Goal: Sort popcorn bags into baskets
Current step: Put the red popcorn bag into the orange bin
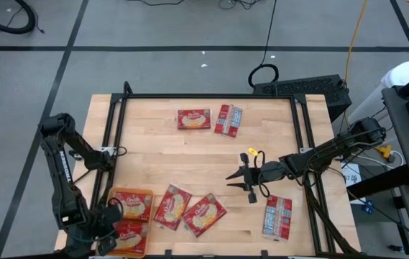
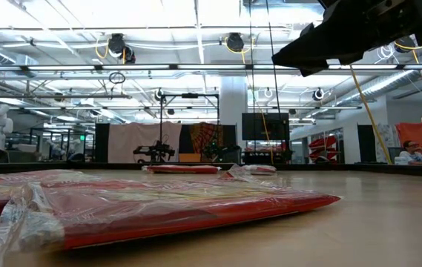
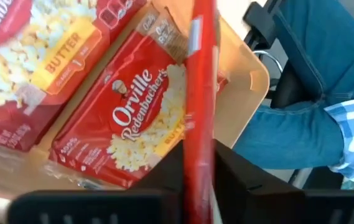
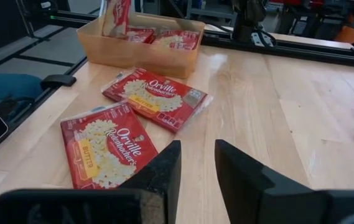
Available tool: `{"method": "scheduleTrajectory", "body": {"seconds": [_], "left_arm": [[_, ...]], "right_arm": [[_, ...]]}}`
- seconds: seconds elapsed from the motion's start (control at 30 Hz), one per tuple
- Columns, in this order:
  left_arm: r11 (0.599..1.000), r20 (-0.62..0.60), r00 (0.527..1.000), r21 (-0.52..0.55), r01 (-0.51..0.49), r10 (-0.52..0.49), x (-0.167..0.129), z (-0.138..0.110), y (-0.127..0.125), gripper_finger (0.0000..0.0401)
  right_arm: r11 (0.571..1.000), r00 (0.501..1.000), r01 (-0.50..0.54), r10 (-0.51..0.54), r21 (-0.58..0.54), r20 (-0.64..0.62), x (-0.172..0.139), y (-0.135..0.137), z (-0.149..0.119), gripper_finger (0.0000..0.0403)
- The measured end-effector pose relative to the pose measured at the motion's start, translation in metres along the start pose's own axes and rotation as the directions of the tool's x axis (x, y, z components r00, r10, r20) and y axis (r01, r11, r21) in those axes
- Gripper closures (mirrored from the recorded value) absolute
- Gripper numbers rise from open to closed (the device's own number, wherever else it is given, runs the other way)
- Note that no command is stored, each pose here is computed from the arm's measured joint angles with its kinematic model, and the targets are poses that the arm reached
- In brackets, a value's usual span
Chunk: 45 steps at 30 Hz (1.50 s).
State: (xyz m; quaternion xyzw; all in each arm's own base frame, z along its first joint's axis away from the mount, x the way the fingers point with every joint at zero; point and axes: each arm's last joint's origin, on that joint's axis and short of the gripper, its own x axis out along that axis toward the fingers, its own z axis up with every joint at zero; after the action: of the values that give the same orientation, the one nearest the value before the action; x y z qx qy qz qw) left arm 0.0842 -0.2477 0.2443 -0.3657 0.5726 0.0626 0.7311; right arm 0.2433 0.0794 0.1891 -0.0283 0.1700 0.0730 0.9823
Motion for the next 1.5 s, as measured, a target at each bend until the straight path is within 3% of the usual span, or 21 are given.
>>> {"method": "scheduleTrajectory", "body": {"seconds": [0.2,0.4,0.67,0.83,1.1,1.33,1.5], "left_arm": [[1.000,-0.004,1.000,-0.002,-0.026,0.026,0.006,-0.002,0.000,0.0257],[0.993,-0.001,0.993,0.024,-0.119,0.119,0.012,-0.002,0.007,0.0195],[0.983,0.007,0.986,0.084,-0.164,0.164,0.013,-0.001,0.011,0.0165],[0.976,0.020,0.981,0.102,-0.194,0.193,0.013,0.003,0.012,0.0191],[0.970,0.031,0.980,0.140,-0.200,0.198,0.013,0.006,0.012,0.0290],[0.957,0.235,0.954,0.181,-0.228,0.183,0.017,0.036,0.008,0.0357],[0.912,0.408,0.892,0.259,-0.316,0.193,0.020,0.071,0.005,0.0381]], "right_arm": [[1.000,1.000,0.000,0.000,-0.002,-0.001,0.000,0.000,0.000,0.0310],[1.000,1.000,0.000,0.000,-0.009,0.000,0.000,0.000,0.000,0.0310],[1.000,1.000,0.000,0.000,-0.011,0.000,0.000,0.000,0.000,0.0310],[1.000,1.000,0.001,-0.001,-0.011,0.000,0.000,0.000,0.000,0.0310],[1.000,1.000,0.001,-0.001,-0.011,0.000,0.000,0.000,0.000,0.0310],[0.998,1.000,-0.005,0.006,0.061,-0.029,-0.001,0.002,-0.003,0.0310],[0.986,0.980,-0.004,0.037,0.165,-0.194,-0.004,0.013,-0.002,0.0309]]}}
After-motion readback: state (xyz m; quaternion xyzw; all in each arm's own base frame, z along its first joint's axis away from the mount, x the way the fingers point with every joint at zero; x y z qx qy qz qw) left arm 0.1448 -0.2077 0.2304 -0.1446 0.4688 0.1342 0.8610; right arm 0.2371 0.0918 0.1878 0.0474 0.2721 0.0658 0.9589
